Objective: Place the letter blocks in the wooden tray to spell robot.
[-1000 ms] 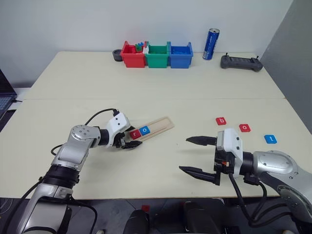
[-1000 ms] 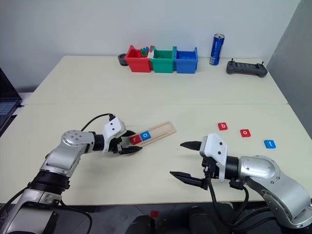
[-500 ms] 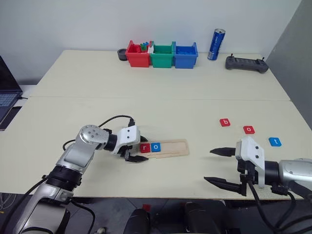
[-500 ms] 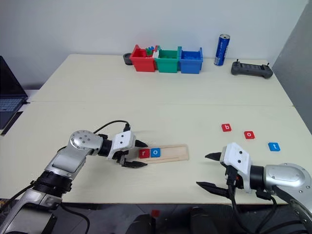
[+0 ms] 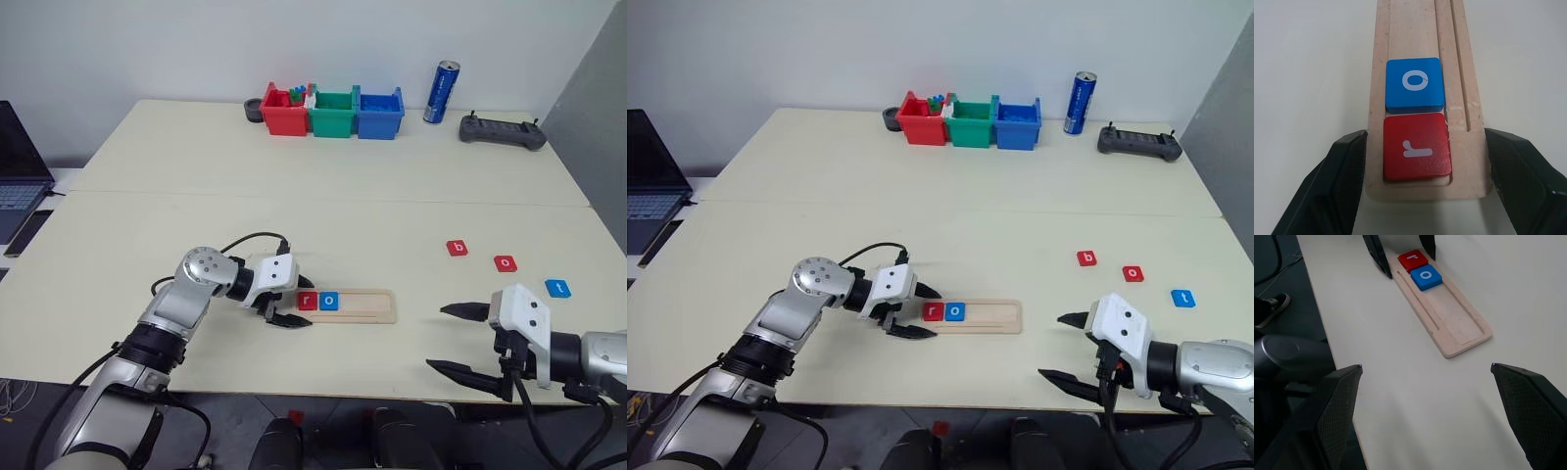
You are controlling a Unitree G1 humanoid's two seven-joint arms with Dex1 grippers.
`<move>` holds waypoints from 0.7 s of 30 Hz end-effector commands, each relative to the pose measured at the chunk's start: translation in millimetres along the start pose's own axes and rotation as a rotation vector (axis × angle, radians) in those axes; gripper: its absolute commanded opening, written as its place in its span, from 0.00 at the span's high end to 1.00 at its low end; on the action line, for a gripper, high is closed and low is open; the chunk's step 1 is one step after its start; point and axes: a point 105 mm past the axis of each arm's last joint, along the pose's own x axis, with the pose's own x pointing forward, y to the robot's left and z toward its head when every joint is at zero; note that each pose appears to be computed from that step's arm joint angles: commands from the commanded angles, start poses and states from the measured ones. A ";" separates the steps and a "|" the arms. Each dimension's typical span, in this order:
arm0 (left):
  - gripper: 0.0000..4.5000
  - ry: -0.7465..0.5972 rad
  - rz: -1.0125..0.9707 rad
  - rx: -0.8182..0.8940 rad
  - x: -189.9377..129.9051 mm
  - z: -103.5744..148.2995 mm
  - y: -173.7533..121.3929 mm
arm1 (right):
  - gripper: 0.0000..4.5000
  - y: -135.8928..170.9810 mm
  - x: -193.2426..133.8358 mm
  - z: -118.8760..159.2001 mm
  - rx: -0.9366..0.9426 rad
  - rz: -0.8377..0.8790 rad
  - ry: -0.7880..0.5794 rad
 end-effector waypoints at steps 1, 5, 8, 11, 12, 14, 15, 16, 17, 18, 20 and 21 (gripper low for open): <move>0.25 0.015 -0.099 -0.016 18.7 -5.5 -16.6 | 0.00 0.5 -3.1 7.0 -0.045 -0.002 -0.007; 0.25 0.010 -0.102 -0.006 22.0 -2.5 -15.6 | 0.00 0.7 -1.8 8.4 -0.046 -0.004 -0.011; 0.25 0.009 -0.107 0.004 23.9 -0.9 -15.5 | 0.00 0.5 -0.9 8.8 -0.047 -0.006 -0.013; 0.25 0.012 -0.111 0.012 25.0 -0.8 -16.2 | 0.00 0.5 -0.2 9.2 -0.048 -0.007 -0.015; 0.25 0.011 -0.101 0.018 26.0 -0.7 -15.3 | 0.00 0.7 0.1 9.6 -0.048 -0.008 -0.017; 0.25 0.009 -0.099 0.010 27.1 -1.2 -15.1 | 0.00 1.2 1.0 10.2 -0.047 -0.008 -0.020; 0.17 0.009 -0.094 0.014 27.2 -1.1 -14.0 | 0.00 1.7 1.4 10.0 -0.045 -0.006 -0.020; 0.09 0.005 -0.094 0.008 26.7 -0.6 -13.4 | 0.00 2.4 1.8 9.7 -0.042 -0.003 -0.019; 0.03 0.002 -0.091 0.008 26.1 0.1 -12.4 | 0.00 2.6 2.0 9.6 -0.041 -0.002 -0.019; 0.00 0.000 -0.085 0.013 24.9 0.6 -10.8 | 0.00 2.7 2.1 9.6 -0.040 -0.002 -0.019; 0.00 0.000 -0.078 0.021 22.1 0.6 -8.8 | 0.00 2.4 2.3 9.7 -0.041 -0.002 -0.020; 0.00 0.000 -0.072 0.029 20.1 0.7 -7.6 | 0.00 2.2 2.4 9.9 -0.043 -0.001 -0.021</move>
